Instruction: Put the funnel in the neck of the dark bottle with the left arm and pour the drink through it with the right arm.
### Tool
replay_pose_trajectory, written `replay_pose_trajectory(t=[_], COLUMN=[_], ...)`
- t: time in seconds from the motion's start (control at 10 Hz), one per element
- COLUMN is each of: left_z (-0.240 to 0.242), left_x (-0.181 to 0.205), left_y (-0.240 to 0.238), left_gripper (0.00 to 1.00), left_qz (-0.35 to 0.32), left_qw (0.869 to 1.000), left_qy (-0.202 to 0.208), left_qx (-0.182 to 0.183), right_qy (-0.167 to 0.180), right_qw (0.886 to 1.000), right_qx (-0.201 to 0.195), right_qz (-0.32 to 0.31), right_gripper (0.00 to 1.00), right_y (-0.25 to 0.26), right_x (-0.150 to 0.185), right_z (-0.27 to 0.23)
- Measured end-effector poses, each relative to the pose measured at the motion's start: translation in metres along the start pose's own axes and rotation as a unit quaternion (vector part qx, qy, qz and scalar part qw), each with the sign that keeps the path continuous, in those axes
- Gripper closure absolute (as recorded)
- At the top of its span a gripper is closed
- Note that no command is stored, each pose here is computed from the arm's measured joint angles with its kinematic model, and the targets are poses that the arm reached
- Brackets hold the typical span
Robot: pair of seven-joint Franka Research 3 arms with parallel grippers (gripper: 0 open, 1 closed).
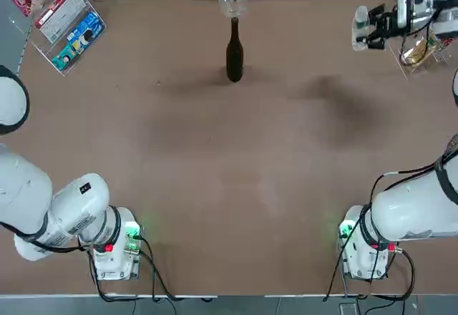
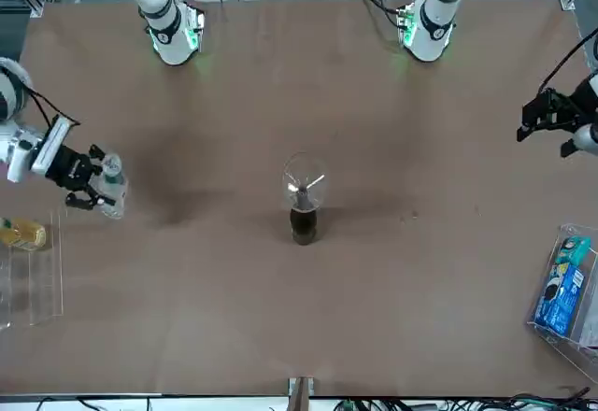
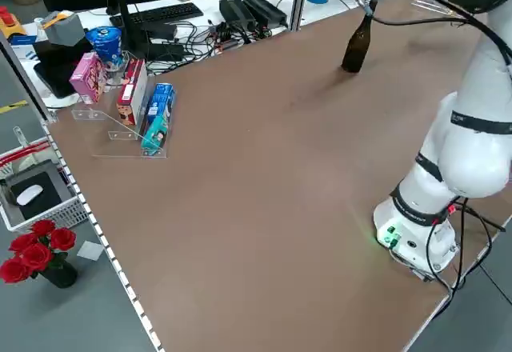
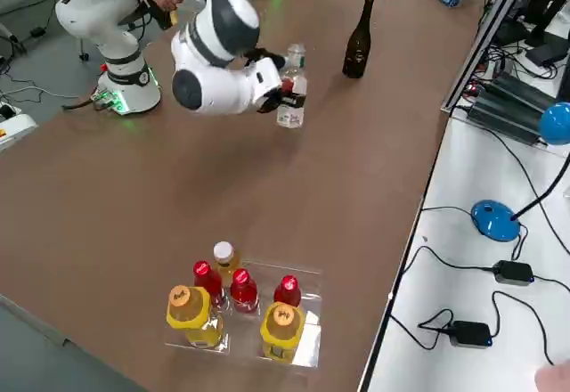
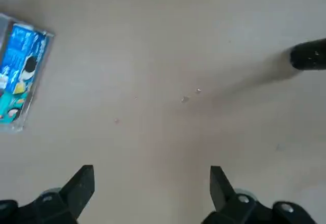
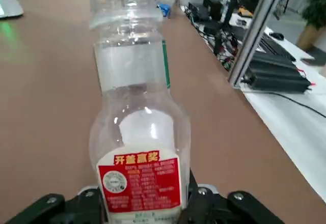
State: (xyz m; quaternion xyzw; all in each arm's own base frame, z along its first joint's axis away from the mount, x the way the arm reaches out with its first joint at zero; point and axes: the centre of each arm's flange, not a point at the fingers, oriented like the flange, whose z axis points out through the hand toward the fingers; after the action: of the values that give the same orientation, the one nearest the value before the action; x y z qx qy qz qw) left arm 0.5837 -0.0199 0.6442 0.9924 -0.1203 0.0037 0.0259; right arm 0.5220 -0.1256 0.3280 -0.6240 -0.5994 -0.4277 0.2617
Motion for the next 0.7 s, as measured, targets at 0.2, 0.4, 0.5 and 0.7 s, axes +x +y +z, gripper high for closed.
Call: replay_pose_trajectory(t=[0.2, 0.4, 0.5, 0.7], left_z=[-0.002, -0.004, -0.005, -0.008], left_x=[-0.017, -0.042, -0.049, -0.05], left_y=[0.001, 0.006, 0.011, 0.011], left_gripper=[0.0, 0.0, 0.0, 0.0], left_qz=[-0.025, -0.045, -0.049, -0.05], left_qw=[0.999, 0.998, 0.998, 0.998], left_qy=[0.017, 0.036, 0.038, 0.045], left_qx=[0.012, 0.019, 0.02, 0.021], right_qy=[0.061, 0.115, 0.143, 0.171], right_qw=[0.998, 0.992, 0.987, 0.98], right_qx=[0.025, 0.039, 0.045, 0.056], right_qz=[0.01, 0.028, 0.052, 0.081], right_gripper=[0.48, 0.48, 0.48, 0.48], right_y=[-0.031, -0.059, -0.072, -0.087], right_x=[-0.04, -0.088, -0.107, -0.131], right_z=[0.01, 0.027, 0.04, 0.056])
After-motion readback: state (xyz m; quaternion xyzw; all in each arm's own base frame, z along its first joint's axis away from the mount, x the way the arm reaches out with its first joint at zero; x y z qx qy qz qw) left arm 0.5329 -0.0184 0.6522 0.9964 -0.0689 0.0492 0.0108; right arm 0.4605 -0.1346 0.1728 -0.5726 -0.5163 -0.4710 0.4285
